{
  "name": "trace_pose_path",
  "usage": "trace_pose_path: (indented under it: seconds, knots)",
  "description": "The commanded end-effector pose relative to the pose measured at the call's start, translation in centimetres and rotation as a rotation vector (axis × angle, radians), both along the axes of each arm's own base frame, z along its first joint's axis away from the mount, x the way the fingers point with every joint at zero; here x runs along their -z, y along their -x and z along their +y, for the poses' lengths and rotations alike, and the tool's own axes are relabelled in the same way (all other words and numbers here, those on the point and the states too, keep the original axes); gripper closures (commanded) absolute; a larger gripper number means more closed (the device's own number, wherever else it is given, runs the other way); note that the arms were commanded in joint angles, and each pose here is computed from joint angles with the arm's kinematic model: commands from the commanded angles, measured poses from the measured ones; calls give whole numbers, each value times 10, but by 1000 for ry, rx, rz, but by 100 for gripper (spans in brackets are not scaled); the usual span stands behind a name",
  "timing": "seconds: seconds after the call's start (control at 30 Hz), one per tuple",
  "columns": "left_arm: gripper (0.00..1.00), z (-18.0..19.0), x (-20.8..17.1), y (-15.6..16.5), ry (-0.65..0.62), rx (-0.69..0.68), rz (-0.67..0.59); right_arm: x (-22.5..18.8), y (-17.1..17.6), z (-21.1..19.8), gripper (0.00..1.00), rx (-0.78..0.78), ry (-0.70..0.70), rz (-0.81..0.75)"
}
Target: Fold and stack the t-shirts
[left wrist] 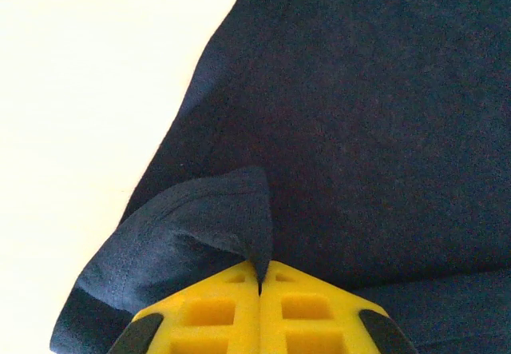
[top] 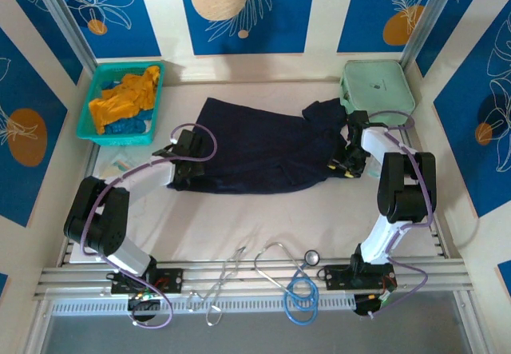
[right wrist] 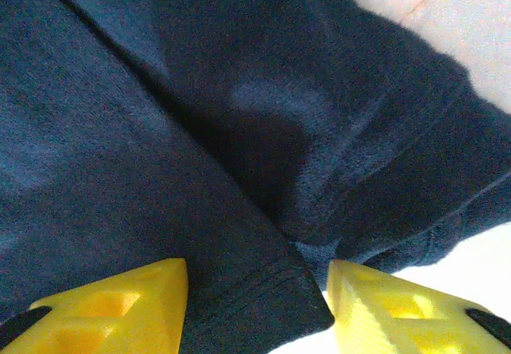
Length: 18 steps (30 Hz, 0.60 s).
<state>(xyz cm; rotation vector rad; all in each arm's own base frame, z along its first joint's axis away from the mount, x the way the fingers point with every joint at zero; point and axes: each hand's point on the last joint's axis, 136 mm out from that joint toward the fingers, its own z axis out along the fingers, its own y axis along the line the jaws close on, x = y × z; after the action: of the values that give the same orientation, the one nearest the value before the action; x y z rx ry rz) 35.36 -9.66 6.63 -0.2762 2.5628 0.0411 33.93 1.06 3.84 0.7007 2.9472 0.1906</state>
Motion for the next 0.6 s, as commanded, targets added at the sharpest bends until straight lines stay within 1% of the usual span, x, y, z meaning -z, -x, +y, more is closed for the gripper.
trace_pose_path:
  seconds: [0.0,0.33,0.43,0.5,0.57]
  knots:
    - [100,0,4,-1,7,-2,12,3,3,5,54,11,-39,10]
    - [100,0,4,-1,7,-4,10,-37,-1,7,63,13,-44,-74]
    - [100,-1,6,-2,10,-2,13,-42,-2,8,72,9,-50,-83]
    - [100,-1,7,-2,12,-2,15,-39,-1,9,80,8,-56,-76]
    - [100,-2,8,-1,12,-1,19,-35,0,10,84,6,-62,-64]
